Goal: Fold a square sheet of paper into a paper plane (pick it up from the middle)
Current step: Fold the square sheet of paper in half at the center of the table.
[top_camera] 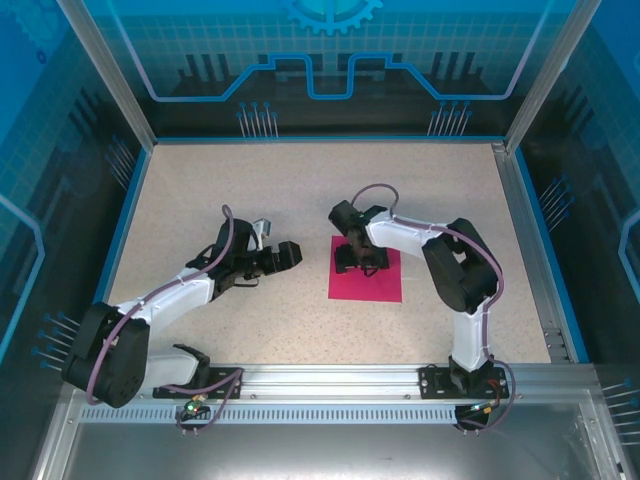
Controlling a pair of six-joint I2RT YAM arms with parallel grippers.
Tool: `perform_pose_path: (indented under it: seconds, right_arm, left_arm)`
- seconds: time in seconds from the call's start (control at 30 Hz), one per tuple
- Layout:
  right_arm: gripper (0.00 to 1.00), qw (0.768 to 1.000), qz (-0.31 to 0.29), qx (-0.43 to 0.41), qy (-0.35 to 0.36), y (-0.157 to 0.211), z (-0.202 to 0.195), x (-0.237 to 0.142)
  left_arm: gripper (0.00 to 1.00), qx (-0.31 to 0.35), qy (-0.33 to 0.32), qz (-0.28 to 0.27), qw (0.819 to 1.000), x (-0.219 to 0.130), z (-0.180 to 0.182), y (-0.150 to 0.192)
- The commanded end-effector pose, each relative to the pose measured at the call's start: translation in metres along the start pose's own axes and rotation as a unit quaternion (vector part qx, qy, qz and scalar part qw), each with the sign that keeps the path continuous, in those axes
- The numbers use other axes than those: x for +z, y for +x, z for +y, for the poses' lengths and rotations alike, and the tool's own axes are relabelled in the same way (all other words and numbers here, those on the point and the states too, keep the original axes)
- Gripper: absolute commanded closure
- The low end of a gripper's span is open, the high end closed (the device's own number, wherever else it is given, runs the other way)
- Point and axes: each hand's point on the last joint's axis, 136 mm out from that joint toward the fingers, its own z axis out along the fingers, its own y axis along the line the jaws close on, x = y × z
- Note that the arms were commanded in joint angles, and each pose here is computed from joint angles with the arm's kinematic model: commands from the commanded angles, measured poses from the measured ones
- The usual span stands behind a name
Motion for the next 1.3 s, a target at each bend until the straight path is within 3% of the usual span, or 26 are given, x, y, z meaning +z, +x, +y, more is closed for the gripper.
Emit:
perform_pose_path:
  seconds: [0.0, 0.3, 0.47, 0.67, 0.9, 1.07, 1.27]
  right_arm:
    - [0.19, 0.996, 0.089, -0.001, 0.032, 0.050, -0.008, 0.063]
    - [0.29, 0.999, 0.051, 0.000, 0.002, 0.032, -0.007, 0.031]
    - [0.40, 0.999, 0.027, -0.006, -0.017, 0.022, -0.003, 0.010]
    - [0.61, 0.999, 0.005, -0.006, -0.038, 0.014, -0.001, -0.012]
    - [0.74, 0.996, -0.029, -0.003, -0.078, 0.011, 0.004, -0.045]
    - [0.73, 0.985, -0.060, -0.006, -0.163, 0.009, 0.024, -0.081]
    - [0.69, 0.937, -0.097, -0.015, -0.335, 0.005, 0.067, -0.143]
  left_arm:
    - [0.02, 0.019, 0.001, -0.009, 1.000, -0.005, -0.007, -0.006]
    - [0.02, 0.019, 0.000, -0.011, 1.000, -0.006, -0.007, -0.005]
    - [0.01, 0.019, 0.002, -0.013, 1.000, -0.008, -0.009, -0.007]
    - [0.01, 0.021, 0.002, -0.016, 1.000, -0.012, -0.010, -0.007]
    - [0.02, 0.020, -0.001, -0.024, 1.000, -0.017, -0.010, -0.008]
    - [0.02, 0.022, -0.001, -0.027, 0.999, -0.019, -0.012, -0.010]
    - [0.01, 0.021, 0.002, -0.035, 0.999, -0.025, -0.017, -0.013]
